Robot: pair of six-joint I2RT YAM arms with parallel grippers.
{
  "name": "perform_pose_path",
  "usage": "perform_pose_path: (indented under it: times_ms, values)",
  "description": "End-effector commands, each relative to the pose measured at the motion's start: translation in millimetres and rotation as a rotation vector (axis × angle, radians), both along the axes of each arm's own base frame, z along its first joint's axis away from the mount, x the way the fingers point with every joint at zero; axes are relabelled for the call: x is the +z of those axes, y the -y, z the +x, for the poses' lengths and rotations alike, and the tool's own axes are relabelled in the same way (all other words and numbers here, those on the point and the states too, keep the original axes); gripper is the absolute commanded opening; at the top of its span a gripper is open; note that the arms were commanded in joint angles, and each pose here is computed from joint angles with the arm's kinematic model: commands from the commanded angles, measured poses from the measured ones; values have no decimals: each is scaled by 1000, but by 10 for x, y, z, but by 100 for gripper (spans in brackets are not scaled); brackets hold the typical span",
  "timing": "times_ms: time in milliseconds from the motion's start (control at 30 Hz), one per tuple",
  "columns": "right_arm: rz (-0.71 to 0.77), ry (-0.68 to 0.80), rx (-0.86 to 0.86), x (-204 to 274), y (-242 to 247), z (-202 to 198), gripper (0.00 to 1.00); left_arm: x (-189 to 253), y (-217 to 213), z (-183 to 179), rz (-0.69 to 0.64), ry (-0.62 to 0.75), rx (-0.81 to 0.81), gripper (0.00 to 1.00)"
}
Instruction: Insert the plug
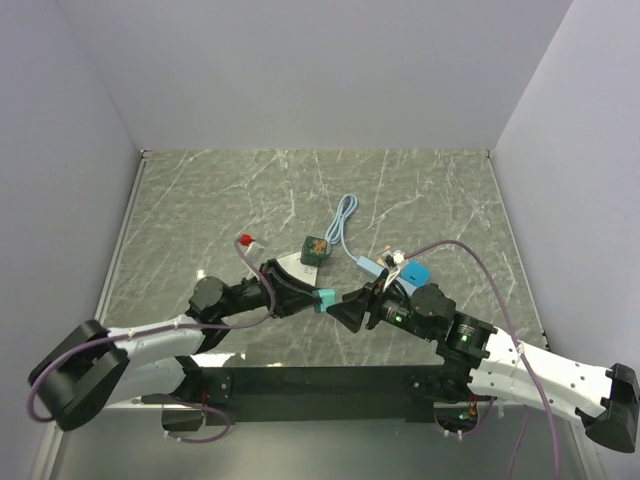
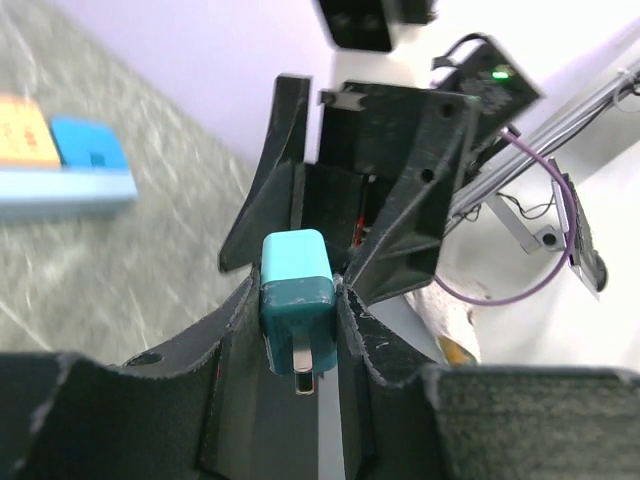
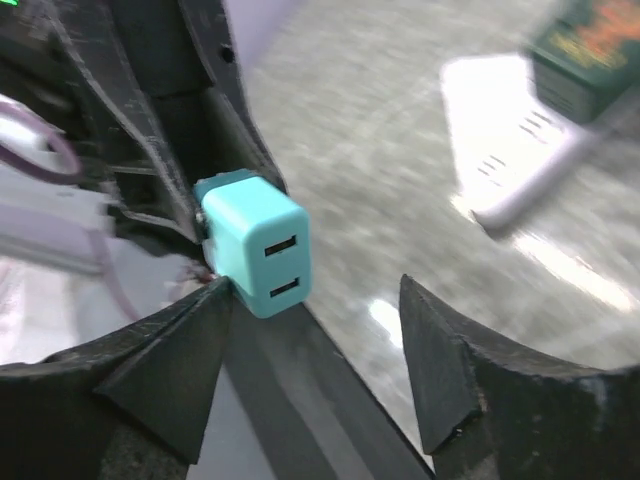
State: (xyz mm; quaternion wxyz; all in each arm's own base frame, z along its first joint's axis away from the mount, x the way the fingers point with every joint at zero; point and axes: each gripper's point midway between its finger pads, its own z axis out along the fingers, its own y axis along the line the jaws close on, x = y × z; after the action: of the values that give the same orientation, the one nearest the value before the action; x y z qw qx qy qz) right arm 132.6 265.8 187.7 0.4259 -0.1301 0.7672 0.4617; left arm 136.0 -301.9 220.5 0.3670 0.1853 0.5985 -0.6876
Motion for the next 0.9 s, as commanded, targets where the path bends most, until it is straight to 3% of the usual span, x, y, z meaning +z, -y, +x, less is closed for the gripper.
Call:
perform_pose_path:
  times_ms: [0, 300, 867]
  values:
    - [163, 77, 110, 372, -167, -70, 72, 123, -80, -16, -20, 106, 53, 0]
    - [324, 132, 237, 613, -187, -255, 62, 239, -164, -112, -54, 138, 52, 0]
    - [366, 151, 336, 663, -286, -376, 47, 258, -49, -176, -60, 136, 14, 0]
